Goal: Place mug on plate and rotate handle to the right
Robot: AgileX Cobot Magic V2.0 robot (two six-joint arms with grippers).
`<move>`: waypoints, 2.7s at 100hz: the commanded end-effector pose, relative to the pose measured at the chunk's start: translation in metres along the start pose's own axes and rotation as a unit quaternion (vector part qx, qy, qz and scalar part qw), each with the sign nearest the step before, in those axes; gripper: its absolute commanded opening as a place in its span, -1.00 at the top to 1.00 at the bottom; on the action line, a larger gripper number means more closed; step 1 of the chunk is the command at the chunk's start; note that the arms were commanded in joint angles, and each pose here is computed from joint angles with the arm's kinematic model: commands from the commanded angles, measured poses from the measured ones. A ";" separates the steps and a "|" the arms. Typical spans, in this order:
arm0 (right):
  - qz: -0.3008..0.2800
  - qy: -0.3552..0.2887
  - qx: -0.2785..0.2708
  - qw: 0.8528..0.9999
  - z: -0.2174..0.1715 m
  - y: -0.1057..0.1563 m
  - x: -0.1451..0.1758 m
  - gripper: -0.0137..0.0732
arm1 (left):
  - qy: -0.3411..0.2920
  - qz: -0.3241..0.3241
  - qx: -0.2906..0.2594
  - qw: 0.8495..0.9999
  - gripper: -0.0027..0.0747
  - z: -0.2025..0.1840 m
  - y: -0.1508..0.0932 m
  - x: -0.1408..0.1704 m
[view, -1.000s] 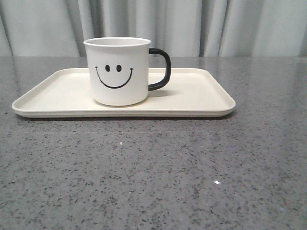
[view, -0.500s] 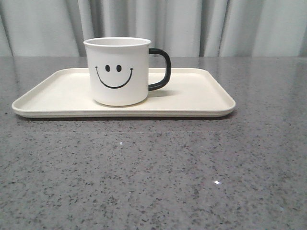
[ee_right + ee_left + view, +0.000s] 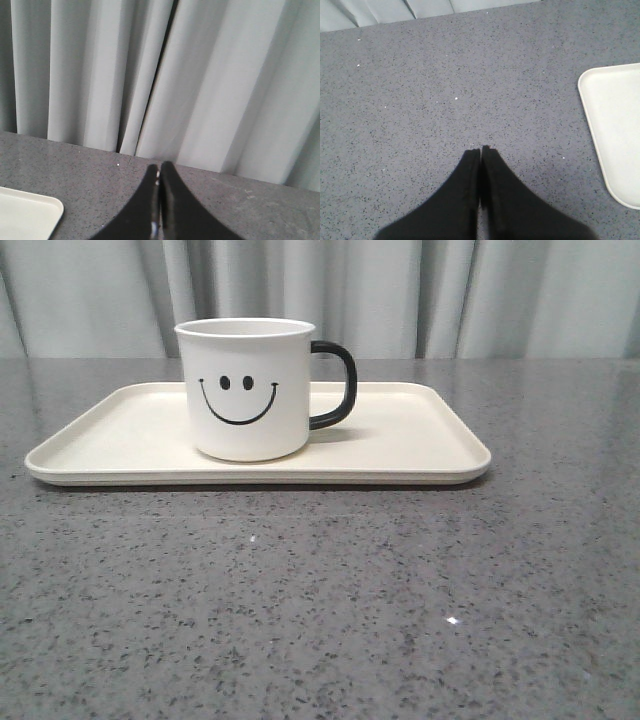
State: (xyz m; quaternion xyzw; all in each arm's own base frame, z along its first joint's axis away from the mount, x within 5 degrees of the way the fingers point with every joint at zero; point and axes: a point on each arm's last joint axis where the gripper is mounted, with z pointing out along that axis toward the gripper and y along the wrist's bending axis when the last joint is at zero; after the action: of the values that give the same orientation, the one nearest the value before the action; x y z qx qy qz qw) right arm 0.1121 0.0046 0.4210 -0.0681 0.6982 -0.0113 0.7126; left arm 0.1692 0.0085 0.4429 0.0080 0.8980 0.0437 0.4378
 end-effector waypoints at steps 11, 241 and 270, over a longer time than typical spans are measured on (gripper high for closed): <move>-0.003 -0.042 0.026 0.999 -0.003 -0.005 -0.014 0.83 | -0.084 -0.011 0.001 0.996 0.98 -0.022 0.001 -0.009; -0.003 -0.041 0.026 0.999 -0.003 -0.005 -0.013 0.83 | -0.423 -0.068 0.017 0.903 0.98 0.043 -0.023 0.246; -0.003 -0.041 0.026 0.999 -0.003 -0.005 -0.013 0.83 | -0.423 -0.068 0.017 0.903 0.98 0.043 -0.023 0.246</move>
State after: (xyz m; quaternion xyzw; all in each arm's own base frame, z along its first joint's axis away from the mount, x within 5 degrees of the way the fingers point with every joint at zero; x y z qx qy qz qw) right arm 0.1121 0.0046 0.4210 -0.0681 0.6982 -0.0113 0.7126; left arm 0.0556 0.0014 0.2147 -0.0209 0.6673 -0.0053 0.7445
